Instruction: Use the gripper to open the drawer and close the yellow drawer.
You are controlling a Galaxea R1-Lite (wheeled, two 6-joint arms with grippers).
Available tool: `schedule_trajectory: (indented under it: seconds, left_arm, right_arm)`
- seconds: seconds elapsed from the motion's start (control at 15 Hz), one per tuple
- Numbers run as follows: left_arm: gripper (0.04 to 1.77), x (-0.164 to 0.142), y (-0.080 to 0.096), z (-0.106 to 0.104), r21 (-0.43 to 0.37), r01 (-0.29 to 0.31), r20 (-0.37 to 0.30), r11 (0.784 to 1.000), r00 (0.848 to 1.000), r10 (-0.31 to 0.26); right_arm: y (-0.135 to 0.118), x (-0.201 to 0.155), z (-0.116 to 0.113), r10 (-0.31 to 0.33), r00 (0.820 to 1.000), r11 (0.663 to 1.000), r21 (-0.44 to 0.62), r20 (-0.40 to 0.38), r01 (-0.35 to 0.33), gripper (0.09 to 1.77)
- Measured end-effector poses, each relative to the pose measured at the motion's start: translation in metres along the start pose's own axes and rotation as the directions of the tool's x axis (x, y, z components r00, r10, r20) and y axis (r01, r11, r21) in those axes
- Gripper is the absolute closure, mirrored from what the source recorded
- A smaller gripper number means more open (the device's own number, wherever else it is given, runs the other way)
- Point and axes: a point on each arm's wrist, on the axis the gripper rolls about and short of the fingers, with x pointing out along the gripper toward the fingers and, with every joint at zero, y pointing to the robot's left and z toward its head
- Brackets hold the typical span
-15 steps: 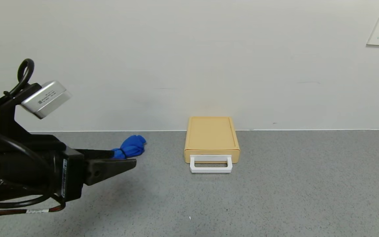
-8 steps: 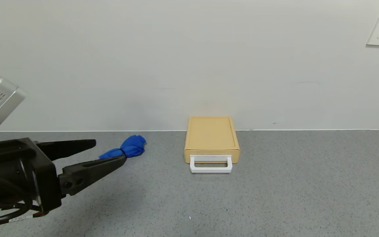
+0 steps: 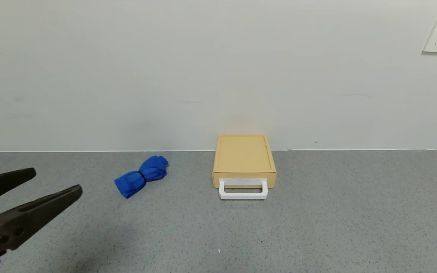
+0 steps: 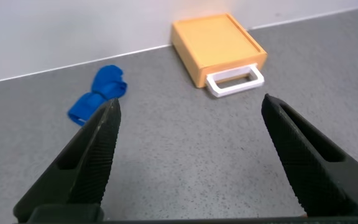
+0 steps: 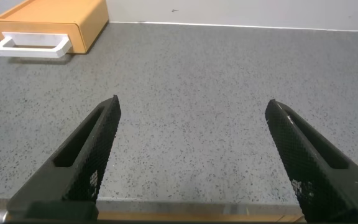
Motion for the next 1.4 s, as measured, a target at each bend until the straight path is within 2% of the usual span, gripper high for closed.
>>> schedule_trajectory:
  seconds: [0.27,0.53,0.67,0.87,1.0,1.2,1.4]
  left_arm:
    - [0.14,-0.037,0.005,-0.006,-0.015,-0.103,0.071,0.995,0.992,0.104]
    - [0.12,-0.078,0.001,-0.019,-0.028,-0.194,0.150,0.981,0.969,0.196]
    - [0.12,-0.101,-0.003,-0.032,-0.039,-0.248,0.170,0.968,0.953,0.251]
    - [0.11,-0.124,-0.011,-0.050,-0.060,-0.336,0.226,0.940,0.912,0.341]
    - [0.11,-0.135,-0.015,-0.064,-0.063,-0.360,0.248,0.931,0.898,0.364]
    - [0.11,-0.142,-0.019,-0.085,-0.057,-0.352,0.278,0.934,0.893,0.354]
    - [0.11,-0.132,-0.016,-0.109,-0.039,-0.351,0.311,0.936,0.885,0.345]
  right_arm:
    - [0.000,0.000,0.000,0.000,1.000,1.000,0.000,0.000,0.000,0.15]
    - [0.000,0.000,0.000,0.000,1.000,1.000,0.000,0.000,0.000,0.15]
    - [0.000,0.000,0.000,0.000,1.000,1.000,0.000,0.000,0.000,0.15]
    - [0.000,0.000,0.000,0.000,1.000,1.000,0.000,0.000,0.000,0.15]
    - [0.000,0.000,0.000,0.000,1.000,1.000,0.000,0.000,0.000,0.15]
    - [0.000,0.000,0.000,0.000,1.000,1.000,0.000,0.000,0.000,0.15]
    - [0.000,0.000,0.000,0.000,1.000,1.000,0.000,0.000,0.000,0.15]
